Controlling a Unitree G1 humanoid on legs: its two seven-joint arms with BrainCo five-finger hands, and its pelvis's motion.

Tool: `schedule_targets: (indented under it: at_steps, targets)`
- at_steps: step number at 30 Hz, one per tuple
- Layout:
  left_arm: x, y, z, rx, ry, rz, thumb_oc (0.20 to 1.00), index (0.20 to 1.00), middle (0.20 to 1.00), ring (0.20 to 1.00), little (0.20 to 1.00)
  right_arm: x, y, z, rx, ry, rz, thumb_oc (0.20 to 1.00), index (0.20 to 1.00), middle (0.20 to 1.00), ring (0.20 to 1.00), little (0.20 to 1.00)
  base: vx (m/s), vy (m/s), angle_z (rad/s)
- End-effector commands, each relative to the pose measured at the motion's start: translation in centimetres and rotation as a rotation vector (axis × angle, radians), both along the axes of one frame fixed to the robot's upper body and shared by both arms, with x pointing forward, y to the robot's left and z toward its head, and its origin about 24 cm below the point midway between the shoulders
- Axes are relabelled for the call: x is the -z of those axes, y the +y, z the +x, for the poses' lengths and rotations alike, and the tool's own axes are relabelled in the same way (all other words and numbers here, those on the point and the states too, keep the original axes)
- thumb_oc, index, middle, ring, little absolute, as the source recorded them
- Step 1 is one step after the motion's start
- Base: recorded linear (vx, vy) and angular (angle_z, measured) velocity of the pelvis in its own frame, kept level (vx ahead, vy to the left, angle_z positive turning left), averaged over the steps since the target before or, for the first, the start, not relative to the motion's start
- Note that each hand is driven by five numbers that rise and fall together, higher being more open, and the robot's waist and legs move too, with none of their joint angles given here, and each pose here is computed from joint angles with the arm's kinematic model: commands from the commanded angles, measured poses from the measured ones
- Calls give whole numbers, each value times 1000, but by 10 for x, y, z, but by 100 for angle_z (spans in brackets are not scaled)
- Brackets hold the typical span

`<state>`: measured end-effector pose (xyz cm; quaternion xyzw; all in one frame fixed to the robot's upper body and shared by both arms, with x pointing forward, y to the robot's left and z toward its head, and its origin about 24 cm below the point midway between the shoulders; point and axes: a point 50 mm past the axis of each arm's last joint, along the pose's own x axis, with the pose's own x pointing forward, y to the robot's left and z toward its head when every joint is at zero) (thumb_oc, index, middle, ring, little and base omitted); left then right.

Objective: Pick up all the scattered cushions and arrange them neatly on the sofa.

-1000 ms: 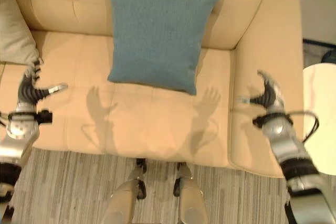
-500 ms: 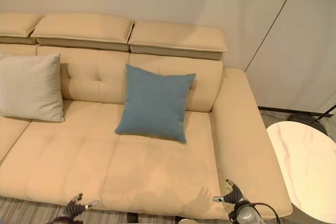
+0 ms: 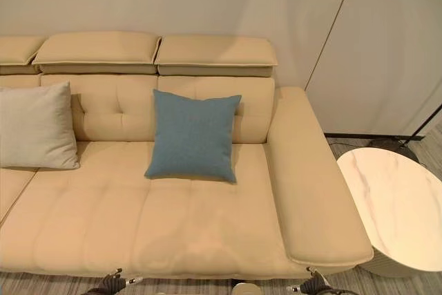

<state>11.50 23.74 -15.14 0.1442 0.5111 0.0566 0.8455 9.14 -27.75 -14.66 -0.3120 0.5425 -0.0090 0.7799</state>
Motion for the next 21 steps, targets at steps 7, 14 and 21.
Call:
schedule_targets:
  at_steps: [7, 14, 21]
  targets:
    - [-7, 12, 10, 108, -14, 101, 1000, 1000, 1000, 1000, 1000, -9, 20, 53, -81, -98, -1, 1000, 1000, 1000, 1000, 1000, -248, 181, -24]
    - [-6, 22, 0, 81, 16, 129, 1000, 1000, 1000, 1000, 1000, 0, 23, 33, -25, -46, 14, 1000, 1000, 1000, 1000, 1000, -138, -16, -24]
    - [-5, 18, 2, 78, 16, 121, 1000, 1000, 1000, 1000, 1000, -2, 21, 36, -22, -58, 9, 1000, 1000, 1000, 1000, 1000, -10, -66, -3]
